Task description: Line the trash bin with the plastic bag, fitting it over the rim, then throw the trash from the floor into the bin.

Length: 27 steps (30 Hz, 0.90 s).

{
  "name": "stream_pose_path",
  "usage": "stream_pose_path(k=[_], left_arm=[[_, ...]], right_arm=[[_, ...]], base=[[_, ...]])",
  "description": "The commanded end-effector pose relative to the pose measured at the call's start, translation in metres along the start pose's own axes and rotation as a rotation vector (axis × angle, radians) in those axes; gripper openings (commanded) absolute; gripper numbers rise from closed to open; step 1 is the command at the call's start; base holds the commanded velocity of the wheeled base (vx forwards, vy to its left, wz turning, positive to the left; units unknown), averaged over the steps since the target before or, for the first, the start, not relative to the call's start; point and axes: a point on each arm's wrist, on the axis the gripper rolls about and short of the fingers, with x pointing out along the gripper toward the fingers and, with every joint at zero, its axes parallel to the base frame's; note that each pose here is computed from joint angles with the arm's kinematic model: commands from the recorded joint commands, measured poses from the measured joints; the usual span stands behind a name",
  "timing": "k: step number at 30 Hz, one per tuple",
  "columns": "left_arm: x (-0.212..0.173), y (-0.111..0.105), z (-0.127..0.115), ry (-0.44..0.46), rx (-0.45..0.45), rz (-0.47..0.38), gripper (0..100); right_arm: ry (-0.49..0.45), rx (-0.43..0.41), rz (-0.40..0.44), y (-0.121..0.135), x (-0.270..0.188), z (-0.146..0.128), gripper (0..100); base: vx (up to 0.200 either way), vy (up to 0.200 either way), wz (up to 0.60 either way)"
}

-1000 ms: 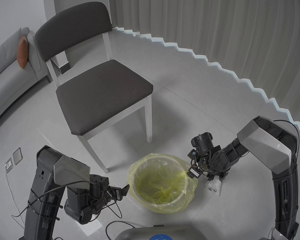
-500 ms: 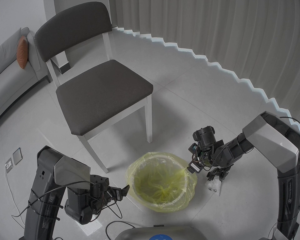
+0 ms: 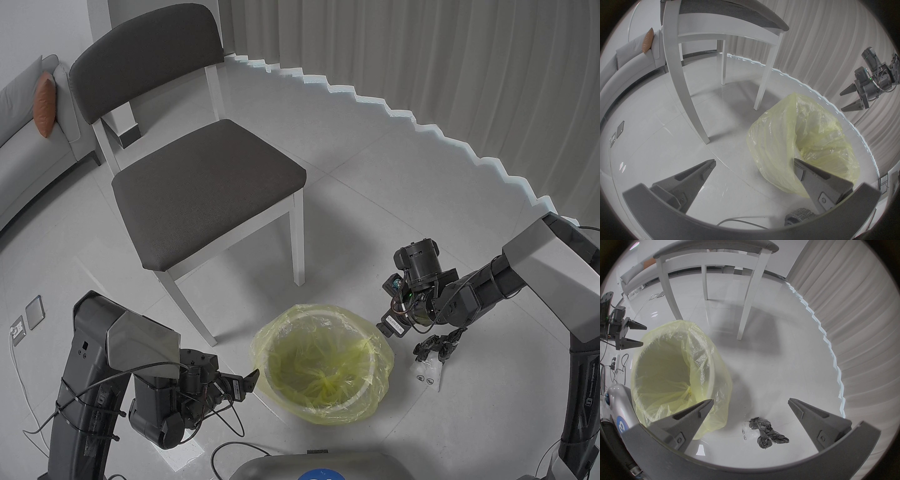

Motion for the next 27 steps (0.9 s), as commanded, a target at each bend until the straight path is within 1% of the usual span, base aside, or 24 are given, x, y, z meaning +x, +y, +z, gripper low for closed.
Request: stream_pose_path(k=[1, 3, 4, 8, 9, 13, 20, 27], left_arm=[[0.0, 0.0, 0.002, -0.016, -0.001, -0.001, 100], [0.0, 0.0, 0.002, -0.016, -0.001, -0.001, 100], [0.0, 0.0, 0.002, -0.015, -0.001, -0.001, 100], [0.0, 0.0, 0.002, -0.018, -0.001, -0.002, 100], [0.0, 0.0, 0.002, -0.017, -0.002, 0.0, 100], [0.0, 0.0, 0.001, -0.015, -0.002, 0.0, 100], [0.0, 0.0, 0.002, -0.017, -0.003, 0.0, 100], [0.0, 0.001, 0.002, -0.015, -0.004, 0.002, 100]], right_arm=[[0.029, -0.002, 0.005, 0.001, 0.009, -0.008, 100], [0.033, -0.005, 0.007, 0.002, 0.011, -0.009, 100], [0.063, -0.003, 0.014, 0.005, 0.024, -0.017, 100], [0.097, -0.009, 0.027, 0.011, 0.037, -0.027, 100], [0.115, -0.016, 0.035, 0.016, 0.046, -0.031, 100], [0.136, -0.029, 0.045, 0.024, 0.061, -0.037, 100], [0.142, -0.045, 0.05, 0.033, 0.083, -0.041, 100], [0.139, -0.033, 0.04, 0.026, 0.081, -0.041, 100]], base=[[0.0, 0.0, 0.0], [0.0, 0.0, 0.0], [0.0, 0.0, 0.0], [0.0, 0.0, 0.0], [0.0, 0.0, 0.0], [0.0, 0.0, 0.0], [0.0, 0.0, 0.0], [0.0, 0.0, 0.0]])
